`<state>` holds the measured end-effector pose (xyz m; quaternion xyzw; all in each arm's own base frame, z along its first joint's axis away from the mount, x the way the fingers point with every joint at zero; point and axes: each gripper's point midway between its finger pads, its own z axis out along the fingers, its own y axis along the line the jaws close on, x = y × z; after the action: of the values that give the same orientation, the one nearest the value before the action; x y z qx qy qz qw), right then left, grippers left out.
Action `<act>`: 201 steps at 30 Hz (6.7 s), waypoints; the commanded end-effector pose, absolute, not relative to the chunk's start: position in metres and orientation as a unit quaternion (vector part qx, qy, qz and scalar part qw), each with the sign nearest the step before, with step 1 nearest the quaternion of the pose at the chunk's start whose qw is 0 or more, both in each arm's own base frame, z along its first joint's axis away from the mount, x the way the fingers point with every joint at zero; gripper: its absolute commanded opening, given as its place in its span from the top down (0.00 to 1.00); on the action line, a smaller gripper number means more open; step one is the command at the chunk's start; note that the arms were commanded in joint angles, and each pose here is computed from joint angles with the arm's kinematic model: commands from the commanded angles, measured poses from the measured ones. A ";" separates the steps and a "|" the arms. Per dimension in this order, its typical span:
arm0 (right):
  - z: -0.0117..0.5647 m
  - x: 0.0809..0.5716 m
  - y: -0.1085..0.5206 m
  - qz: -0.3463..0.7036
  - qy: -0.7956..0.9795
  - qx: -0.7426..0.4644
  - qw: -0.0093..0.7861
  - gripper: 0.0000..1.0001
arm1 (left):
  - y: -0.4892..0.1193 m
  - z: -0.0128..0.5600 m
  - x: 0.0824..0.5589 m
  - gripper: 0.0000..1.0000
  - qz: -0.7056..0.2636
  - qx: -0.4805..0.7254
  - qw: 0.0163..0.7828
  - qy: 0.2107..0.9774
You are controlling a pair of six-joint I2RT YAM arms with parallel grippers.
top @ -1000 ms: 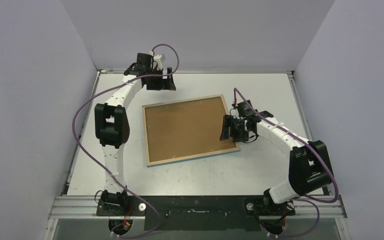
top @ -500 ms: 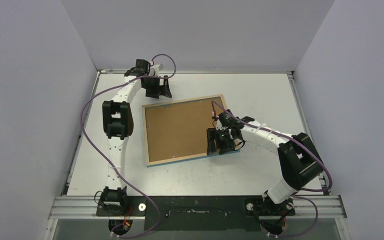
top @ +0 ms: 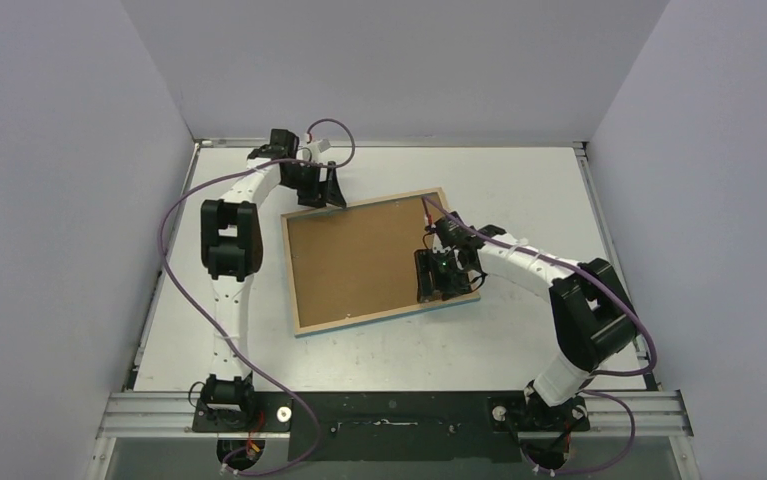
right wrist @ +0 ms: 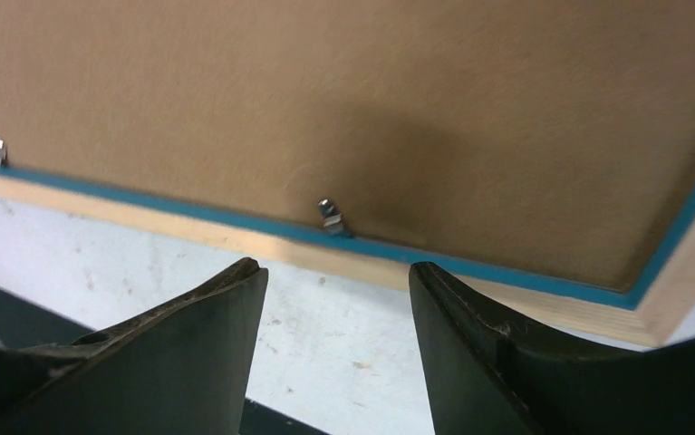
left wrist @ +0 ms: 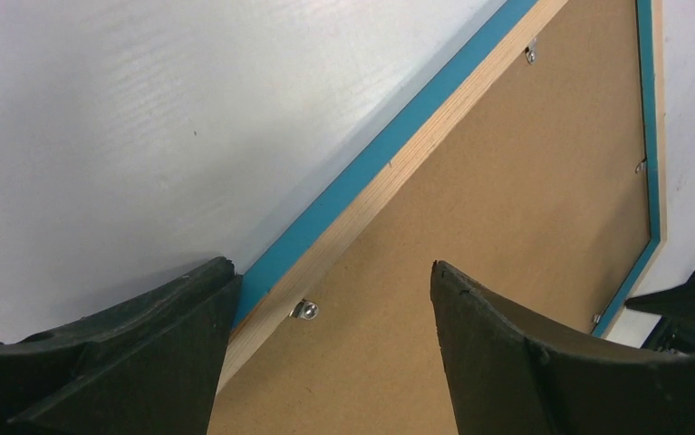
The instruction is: Put the photo into the frame
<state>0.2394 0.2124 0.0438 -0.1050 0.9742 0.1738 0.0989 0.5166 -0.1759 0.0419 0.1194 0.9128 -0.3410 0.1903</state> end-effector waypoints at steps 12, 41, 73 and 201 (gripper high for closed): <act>0.084 0.318 0.164 0.094 0.969 0.020 0.228 0.39 | -0.155 0.048 0.427 0.35 -0.323 0.055 0.137 0.935; 0.039 0.250 0.131 0.138 0.937 0.305 0.100 0.13 | -0.158 0.052 0.390 0.36 -0.339 -0.021 0.117 0.933; 0.058 0.474 0.173 0.220 0.934 0.124 0.254 0.18 | -0.196 0.074 0.309 0.40 -0.419 0.037 0.109 0.901; 0.221 0.384 0.423 0.276 0.916 0.069 0.284 1.00 | -0.204 0.172 0.296 0.74 -0.584 -0.045 0.261 0.768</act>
<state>0.3749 0.4178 0.1495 0.0658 0.9489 0.2049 0.2309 0.2805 -0.2025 0.1259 -0.0973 0.7966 -0.5677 0.1836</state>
